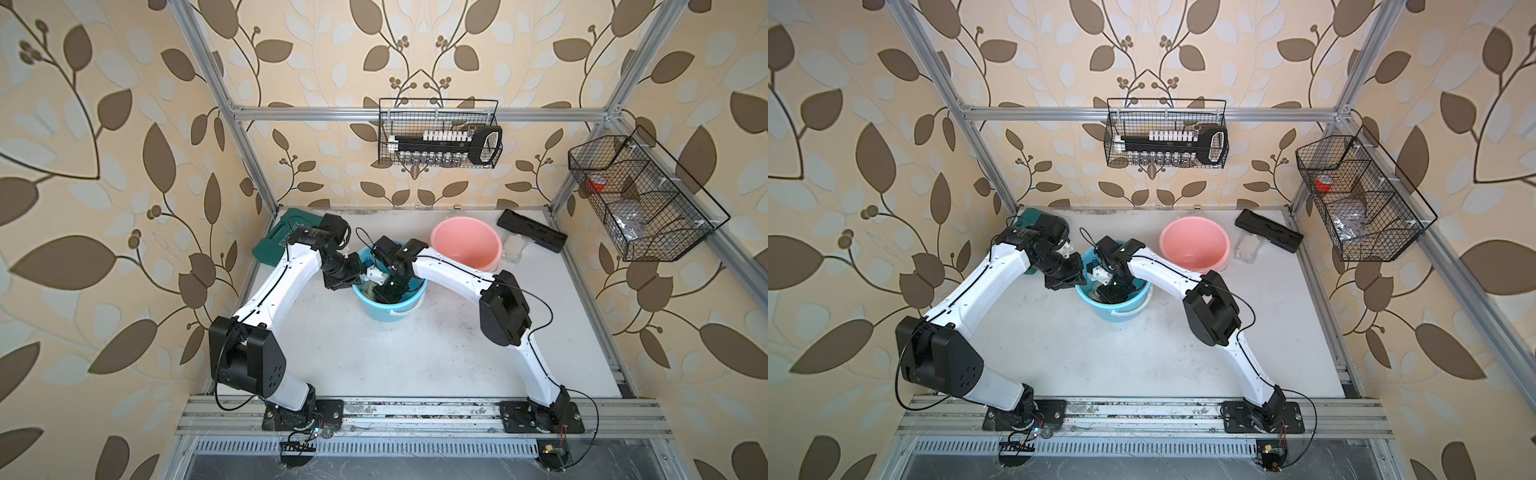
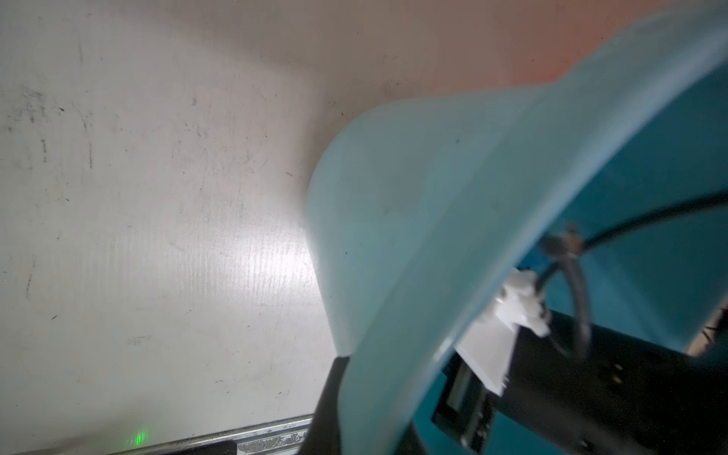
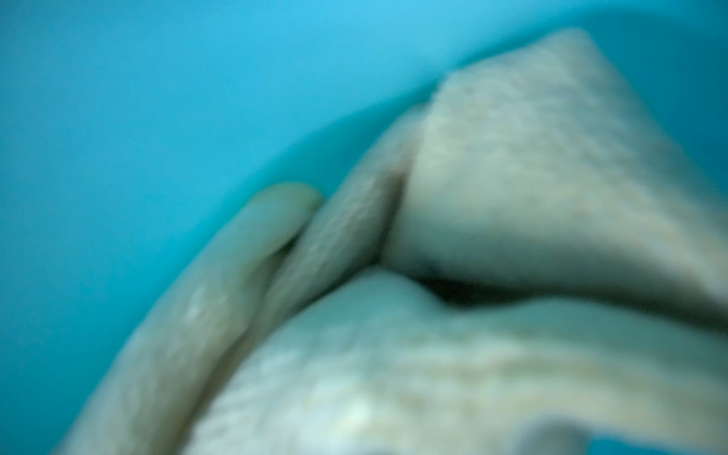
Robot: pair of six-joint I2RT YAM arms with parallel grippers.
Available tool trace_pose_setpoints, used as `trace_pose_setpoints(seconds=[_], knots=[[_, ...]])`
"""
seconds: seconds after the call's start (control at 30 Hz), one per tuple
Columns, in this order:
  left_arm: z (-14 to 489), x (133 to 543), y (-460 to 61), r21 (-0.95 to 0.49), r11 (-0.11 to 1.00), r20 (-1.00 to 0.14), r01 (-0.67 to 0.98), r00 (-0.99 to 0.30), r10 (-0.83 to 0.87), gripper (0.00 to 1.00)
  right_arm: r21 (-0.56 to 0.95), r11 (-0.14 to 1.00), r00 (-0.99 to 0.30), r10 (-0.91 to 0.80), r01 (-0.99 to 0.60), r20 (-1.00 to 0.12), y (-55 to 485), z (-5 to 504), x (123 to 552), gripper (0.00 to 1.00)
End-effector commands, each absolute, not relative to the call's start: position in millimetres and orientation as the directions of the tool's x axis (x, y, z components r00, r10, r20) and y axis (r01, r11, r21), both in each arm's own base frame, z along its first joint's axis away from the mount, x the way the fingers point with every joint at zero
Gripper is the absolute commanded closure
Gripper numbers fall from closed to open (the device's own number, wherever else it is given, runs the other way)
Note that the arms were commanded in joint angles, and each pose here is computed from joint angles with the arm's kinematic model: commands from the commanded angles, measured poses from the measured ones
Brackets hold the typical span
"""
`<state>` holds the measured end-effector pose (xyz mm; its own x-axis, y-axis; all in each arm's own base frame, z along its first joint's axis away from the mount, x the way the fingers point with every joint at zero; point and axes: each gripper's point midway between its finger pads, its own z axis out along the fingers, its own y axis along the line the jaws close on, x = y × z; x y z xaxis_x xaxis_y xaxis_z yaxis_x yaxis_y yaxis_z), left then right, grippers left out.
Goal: Wipe the inside of the bucket with a cloth
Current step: Wipe the dirt from the inside of the bucket.
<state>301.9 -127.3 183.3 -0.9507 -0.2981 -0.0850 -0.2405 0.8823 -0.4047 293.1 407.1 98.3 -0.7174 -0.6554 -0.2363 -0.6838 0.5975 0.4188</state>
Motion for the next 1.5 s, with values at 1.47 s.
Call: trace_pose_setpoints(seconds=[1.47], knots=[[188,300,-147,-0.514,0.838,-0.074,-0.182,-0.964,-0.254,1.00,-0.332,0.812,-0.793,-0.564,-0.480,-0.232,322,42,422,1.00]])
